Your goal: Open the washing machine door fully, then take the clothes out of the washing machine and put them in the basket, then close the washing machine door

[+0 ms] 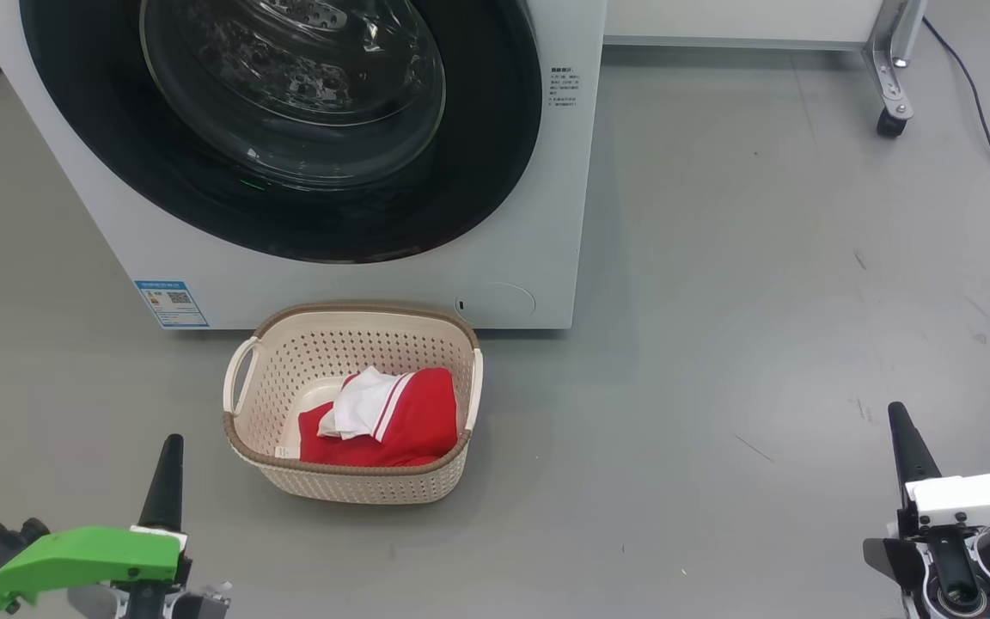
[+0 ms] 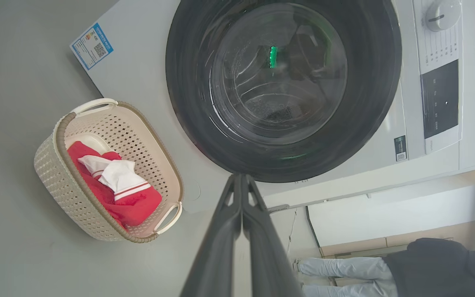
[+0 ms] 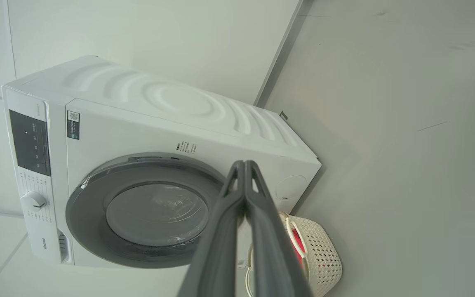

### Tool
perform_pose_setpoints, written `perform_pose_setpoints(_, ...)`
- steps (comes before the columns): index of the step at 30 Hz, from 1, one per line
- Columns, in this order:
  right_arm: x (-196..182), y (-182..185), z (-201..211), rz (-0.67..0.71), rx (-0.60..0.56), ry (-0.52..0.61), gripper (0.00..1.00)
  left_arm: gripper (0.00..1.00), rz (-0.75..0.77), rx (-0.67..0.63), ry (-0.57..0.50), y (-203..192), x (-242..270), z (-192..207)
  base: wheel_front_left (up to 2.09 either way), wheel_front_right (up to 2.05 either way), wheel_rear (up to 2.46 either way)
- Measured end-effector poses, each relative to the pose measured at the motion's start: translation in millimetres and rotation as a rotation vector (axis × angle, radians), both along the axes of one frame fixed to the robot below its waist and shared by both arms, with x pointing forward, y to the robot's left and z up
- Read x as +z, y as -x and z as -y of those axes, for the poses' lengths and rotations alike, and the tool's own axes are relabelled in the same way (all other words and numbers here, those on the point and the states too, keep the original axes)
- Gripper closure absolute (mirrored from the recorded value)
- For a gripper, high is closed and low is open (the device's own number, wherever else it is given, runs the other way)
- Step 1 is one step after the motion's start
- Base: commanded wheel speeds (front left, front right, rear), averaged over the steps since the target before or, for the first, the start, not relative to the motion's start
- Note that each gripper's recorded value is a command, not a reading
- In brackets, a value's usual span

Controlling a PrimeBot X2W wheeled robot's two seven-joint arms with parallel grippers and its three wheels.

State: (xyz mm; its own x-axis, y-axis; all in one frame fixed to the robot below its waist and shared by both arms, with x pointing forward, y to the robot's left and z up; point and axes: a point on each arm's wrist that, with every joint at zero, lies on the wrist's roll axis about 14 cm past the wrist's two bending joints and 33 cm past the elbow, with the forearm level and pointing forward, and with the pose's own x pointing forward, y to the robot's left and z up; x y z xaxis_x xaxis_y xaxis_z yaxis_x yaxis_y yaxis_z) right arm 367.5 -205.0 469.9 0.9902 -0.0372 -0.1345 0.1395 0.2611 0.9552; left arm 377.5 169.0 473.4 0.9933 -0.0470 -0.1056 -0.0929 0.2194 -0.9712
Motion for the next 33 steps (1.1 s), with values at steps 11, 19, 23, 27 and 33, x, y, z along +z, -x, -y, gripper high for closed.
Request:
perform_pose_setpoints(11,2.5,-2.9,0.2,0.018,-0.012,-0.145,1.00,1.00,0.002,0.026,0.123,0.6,2.7,-8.5,0.00,0.00,0.00)
perform_pose_setpoints(19,7.0,-6.0,0.0,0.044,-0.022,-0.265,1.00,1.00,0.009,0.039,0.225,1.2,5.4,-13.4,0.00,0.00,0.00)
perform_pose_setpoints(23,6.8,-5.9,0.4,0.047,-0.025,-0.271,1.00,1.00,0.009,0.038,0.232,1.2,5.5,-14.1,0.00,0.00,0.00)
perform_pose_setpoints(27,6.6,-5.8,0.4,0.047,-0.025,-0.271,1.00,1.00,0.009,0.039,0.232,1.3,5.5,-14.4,0.00,0.00,0.00)
perform_pose_setpoints(33,6.3,-5.8,0.5,0.046,-0.026,-0.271,1.00,1.00,0.008,0.039,0.232,1.3,5.3,-14.6,0.00,0.00,0.00)
